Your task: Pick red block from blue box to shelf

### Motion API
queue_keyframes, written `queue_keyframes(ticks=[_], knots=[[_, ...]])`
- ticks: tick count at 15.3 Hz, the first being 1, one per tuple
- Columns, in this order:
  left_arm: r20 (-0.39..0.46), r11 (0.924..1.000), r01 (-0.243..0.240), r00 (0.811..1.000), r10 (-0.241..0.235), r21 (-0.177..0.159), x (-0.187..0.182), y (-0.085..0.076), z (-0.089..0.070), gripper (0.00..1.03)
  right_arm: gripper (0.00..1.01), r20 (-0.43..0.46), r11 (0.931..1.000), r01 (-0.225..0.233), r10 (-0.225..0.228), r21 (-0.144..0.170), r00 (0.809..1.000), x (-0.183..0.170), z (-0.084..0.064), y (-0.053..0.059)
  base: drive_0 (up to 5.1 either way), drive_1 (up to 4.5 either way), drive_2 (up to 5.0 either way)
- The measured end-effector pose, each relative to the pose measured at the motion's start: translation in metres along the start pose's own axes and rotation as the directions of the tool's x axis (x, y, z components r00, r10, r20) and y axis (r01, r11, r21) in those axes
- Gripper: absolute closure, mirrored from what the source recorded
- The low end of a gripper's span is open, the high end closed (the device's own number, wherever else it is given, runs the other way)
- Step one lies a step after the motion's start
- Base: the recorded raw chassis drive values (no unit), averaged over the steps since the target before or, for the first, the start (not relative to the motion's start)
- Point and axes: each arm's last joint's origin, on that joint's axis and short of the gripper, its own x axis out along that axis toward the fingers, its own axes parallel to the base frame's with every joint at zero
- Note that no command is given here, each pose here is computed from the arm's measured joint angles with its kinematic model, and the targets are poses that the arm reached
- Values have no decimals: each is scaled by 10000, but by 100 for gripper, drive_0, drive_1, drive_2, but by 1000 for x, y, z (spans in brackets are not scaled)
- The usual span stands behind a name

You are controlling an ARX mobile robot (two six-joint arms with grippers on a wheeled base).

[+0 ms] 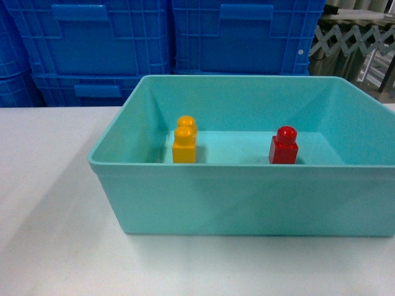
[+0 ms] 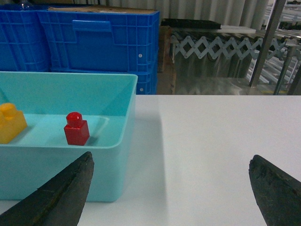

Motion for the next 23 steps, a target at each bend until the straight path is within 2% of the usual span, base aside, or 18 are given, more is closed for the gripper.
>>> queue_keyframes(ticks=[23], knots=[[0, 10000, 0, 10000, 0, 0, 0, 0, 0, 5, 3, 0, 10000, 0, 0, 0, 10000, 0, 0, 0, 0, 0, 0]])
